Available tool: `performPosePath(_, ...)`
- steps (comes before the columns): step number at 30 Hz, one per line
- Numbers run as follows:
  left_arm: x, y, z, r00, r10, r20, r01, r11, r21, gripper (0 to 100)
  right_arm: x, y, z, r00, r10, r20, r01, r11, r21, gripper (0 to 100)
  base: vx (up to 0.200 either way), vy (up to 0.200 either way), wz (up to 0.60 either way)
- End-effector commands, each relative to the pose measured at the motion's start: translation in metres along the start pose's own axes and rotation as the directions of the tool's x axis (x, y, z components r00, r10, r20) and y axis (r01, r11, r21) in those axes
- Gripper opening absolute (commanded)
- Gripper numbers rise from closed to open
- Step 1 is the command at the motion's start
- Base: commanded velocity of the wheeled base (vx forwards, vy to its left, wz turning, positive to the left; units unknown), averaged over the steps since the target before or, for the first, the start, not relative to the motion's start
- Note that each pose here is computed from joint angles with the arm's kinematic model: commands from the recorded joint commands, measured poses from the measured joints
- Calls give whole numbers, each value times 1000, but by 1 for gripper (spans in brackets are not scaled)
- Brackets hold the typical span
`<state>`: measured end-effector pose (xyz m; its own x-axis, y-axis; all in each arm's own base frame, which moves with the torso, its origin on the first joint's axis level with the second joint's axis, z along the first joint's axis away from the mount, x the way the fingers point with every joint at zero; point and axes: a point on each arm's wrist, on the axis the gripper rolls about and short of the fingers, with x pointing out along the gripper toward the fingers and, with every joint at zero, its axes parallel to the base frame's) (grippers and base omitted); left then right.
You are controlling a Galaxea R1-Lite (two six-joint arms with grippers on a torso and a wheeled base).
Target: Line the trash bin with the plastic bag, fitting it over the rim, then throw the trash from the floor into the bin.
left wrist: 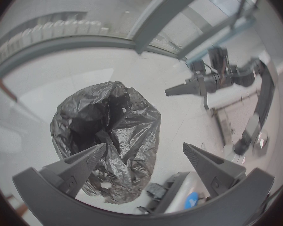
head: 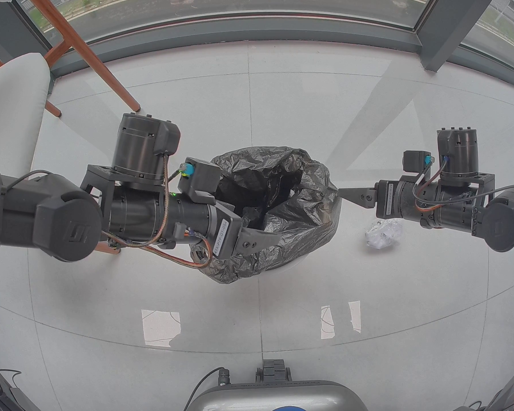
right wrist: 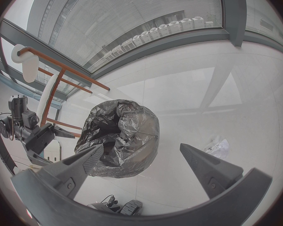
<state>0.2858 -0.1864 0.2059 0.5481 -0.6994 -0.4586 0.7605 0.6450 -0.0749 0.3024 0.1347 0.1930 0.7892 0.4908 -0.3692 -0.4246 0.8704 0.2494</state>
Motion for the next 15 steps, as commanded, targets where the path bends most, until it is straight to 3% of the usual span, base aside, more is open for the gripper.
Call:
performPosePath(1, 27, 1, -15, 998, -30, -61, 46, 959, 279, 100, -3, -4, 2, 1000, -10, 12, 10, 1000, 6, 100, 0, 0, 0)
performPosePath(5, 30, -4, -18, 995, -73, -71, 93, 940, 329, 100, -3, -4, 3, 1000, -11, 16, 11, 1000, 6, 100, 0, 0, 0)
performPosePath(6, 35, -3, -21, 993, -78, -83, 104, 916, 388, 100, -4, -4, 4, 1000, -11, 20, 11, 1000, 6, 100, 0, 0, 0)
performPosePath(9, 45, -1, -28, 991, -73, -110, 114, 897, 426, 100, -3, -4, 3, 1000, -11, 17, 11, 1000, 6, 100, 0, 0, 0)
performPosePath(15, 53, 0, -34, 989, -48, -137, 104, 891, 441, 100, -7, -4, 6, 999, -11, 30, 11, 1000, 7, 100, 0, 0, 0)
